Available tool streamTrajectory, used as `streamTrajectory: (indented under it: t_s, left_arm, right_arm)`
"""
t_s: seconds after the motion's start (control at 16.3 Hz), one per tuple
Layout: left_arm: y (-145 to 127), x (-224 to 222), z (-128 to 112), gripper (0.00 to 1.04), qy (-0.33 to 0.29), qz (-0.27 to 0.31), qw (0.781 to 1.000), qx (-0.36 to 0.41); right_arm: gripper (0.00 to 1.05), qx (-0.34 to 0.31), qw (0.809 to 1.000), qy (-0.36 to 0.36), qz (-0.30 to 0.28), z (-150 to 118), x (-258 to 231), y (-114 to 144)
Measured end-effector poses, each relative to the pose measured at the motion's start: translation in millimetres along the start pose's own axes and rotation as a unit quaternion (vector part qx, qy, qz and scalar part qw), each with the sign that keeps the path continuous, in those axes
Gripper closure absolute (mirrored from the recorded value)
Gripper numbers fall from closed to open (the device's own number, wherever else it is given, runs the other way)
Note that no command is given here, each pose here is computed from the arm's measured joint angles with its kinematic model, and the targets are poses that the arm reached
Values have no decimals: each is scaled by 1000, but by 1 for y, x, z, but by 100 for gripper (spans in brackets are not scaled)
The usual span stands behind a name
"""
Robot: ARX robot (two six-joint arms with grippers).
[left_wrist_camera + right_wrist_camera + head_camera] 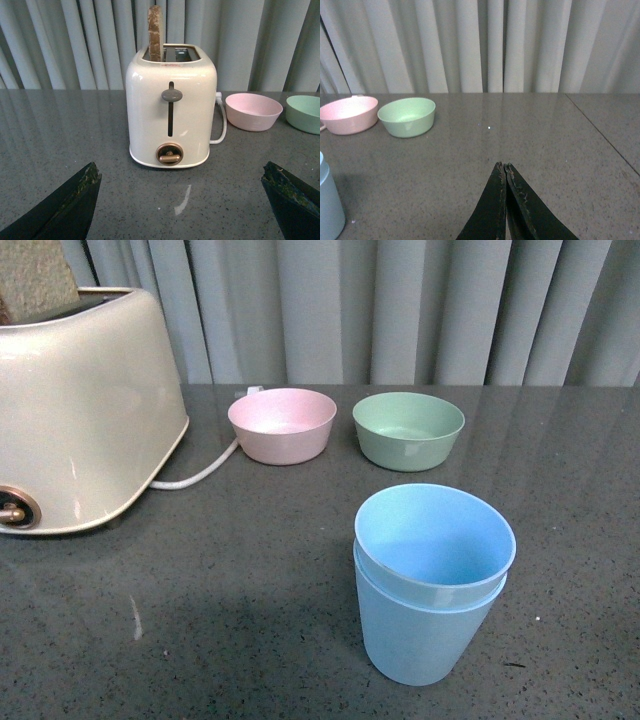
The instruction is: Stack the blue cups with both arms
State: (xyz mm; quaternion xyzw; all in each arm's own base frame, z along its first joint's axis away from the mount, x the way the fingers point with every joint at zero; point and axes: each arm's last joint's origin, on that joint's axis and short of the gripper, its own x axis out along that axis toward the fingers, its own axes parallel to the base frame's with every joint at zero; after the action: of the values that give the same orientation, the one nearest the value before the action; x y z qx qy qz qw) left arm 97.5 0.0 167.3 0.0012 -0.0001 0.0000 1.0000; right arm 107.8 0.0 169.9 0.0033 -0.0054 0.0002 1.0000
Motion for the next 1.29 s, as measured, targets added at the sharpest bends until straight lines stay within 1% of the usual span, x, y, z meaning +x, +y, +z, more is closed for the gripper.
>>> streamTrajectory:
  t_s: [0.06, 0.12, 0.18, 0.25, 0.49, 0.55, 0.61, 0.86, 1.04, 1.29]
  left_arm:
    - [0, 0, 0, 7, 0, 0, 1000, 0]
    - [0, 0, 0, 7, 0, 0, 1000, 0]
    - [0, 0, 0, 7, 0, 0, 1000, 0]
    - [0, 0, 0, 7, 0, 0, 1000, 0]
    - [0, 0, 0, 7, 0, 0, 1000, 0]
    - [0, 0, 0, 7, 0, 0, 1000, 0]
    - [0, 0, 0, 7, 0, 0, 1000, 0]
    - [0, 0, 0, 7, 0, 0, 1000, 0]
    - [0, 0, 0, 7, 0, 0, 1000, 0]
    - [0, 0, 0, 7, 0, 0, 1000, 0]
  right_arm:
    - [103, 0, 1000, 24, 0, -5, -5, 0]
    - [103, 0, 1000, 0, 0, -2, -11, 0]
    - [103, 0, 1000, -3, 0, -1, -11, 0]
    - [103, 0, 1000, 7, 0, -3, -11, 0]
    - [103, 0, 1000, 3, 0, -3, -11, 0]
    - [99, 0, 1000, 4, 0, -3, -11, 0]
    - [87, 0, 1000, 3, 0, -3, -11, 0]
    - [42, 0, 1000, 4, 0, -3, -11, 0]
    - [6, 0, 1000, 4, 0, -3, -11, 0]
    - [7, 0, 1000, 4, 0, -3, -11, 0]
